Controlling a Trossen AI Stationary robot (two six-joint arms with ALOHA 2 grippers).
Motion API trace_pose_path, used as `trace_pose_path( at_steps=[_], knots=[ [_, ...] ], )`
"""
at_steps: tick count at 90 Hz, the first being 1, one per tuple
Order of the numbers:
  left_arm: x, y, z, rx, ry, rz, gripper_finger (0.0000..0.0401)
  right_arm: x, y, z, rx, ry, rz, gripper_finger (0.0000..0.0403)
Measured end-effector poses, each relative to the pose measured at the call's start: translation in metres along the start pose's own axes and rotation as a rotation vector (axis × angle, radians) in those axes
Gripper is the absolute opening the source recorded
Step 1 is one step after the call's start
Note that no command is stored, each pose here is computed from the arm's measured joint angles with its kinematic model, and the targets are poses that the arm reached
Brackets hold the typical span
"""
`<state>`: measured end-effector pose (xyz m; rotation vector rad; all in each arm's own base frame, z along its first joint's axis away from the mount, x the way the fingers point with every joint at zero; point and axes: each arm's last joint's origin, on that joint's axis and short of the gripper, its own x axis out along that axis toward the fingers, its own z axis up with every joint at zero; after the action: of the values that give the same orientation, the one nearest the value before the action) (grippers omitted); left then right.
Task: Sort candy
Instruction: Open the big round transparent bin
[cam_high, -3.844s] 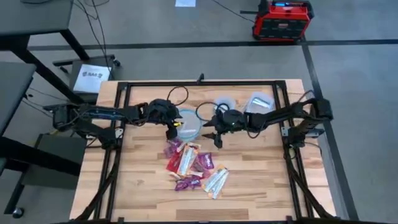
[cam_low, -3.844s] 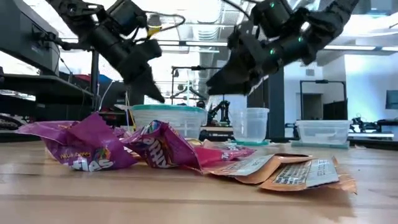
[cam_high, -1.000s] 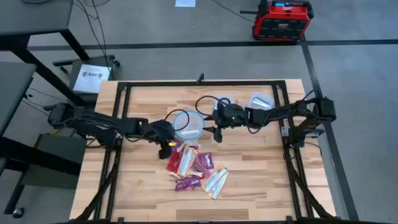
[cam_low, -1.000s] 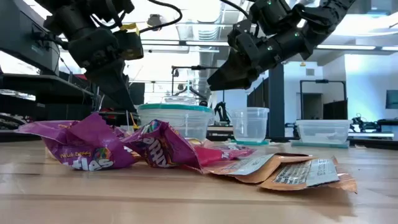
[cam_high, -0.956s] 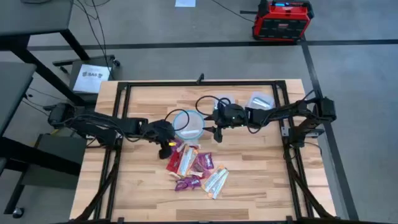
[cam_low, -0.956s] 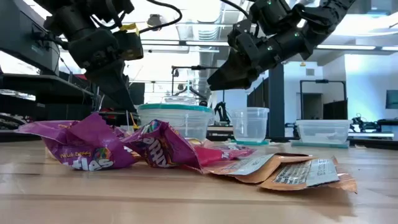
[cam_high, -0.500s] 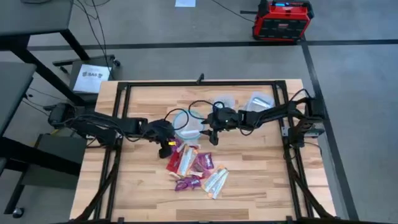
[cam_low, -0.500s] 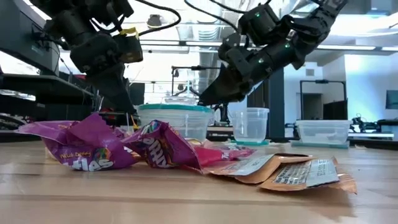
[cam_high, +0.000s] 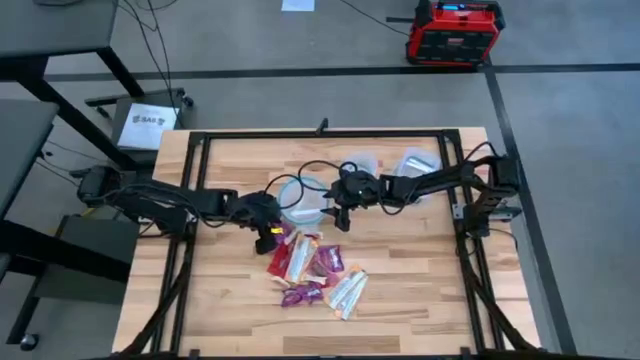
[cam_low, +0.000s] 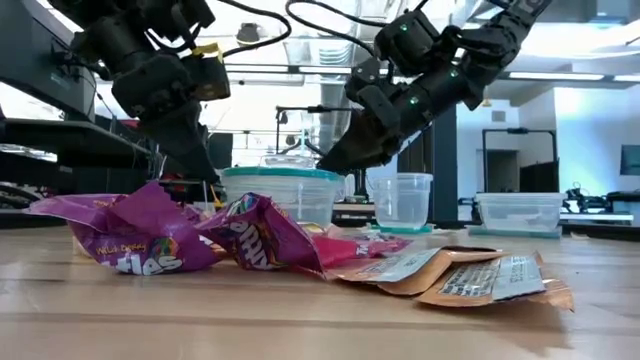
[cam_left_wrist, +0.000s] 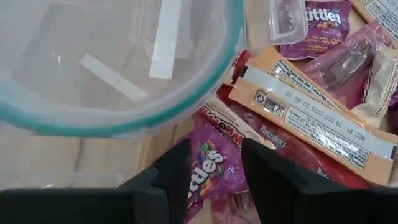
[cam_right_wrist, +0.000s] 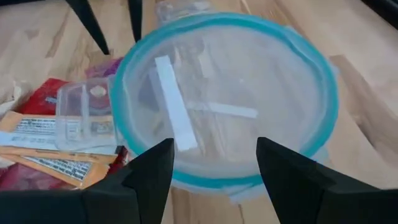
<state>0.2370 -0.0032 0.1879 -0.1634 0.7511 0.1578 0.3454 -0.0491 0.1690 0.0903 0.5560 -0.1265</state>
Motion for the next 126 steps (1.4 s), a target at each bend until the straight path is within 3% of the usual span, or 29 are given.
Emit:
trace_pose_path(
  at_steps=[64, 100, 126],
  knots=[
    [0.001, 0.014, 0.003, -0.001, -0.009, 0.056, 0.0127, 0.0, 0.0, -0.003, 0.0, 0.029, -0.001, 0.0214],
    [0.001, 0.04, 0.002, -0.023, 0.035, 0.15, 0.0127, 0.0, 0.025, -0.003, 0.022, 0.019, 0.059, 0.0214],
    [-0.007, 0.042, -0.001, -0.032, 0.072, 0.161, 0.0127, -0.005, 0.034, 0.0, 0.011, 0.012, 0.084, 0.0214]
  ],
)
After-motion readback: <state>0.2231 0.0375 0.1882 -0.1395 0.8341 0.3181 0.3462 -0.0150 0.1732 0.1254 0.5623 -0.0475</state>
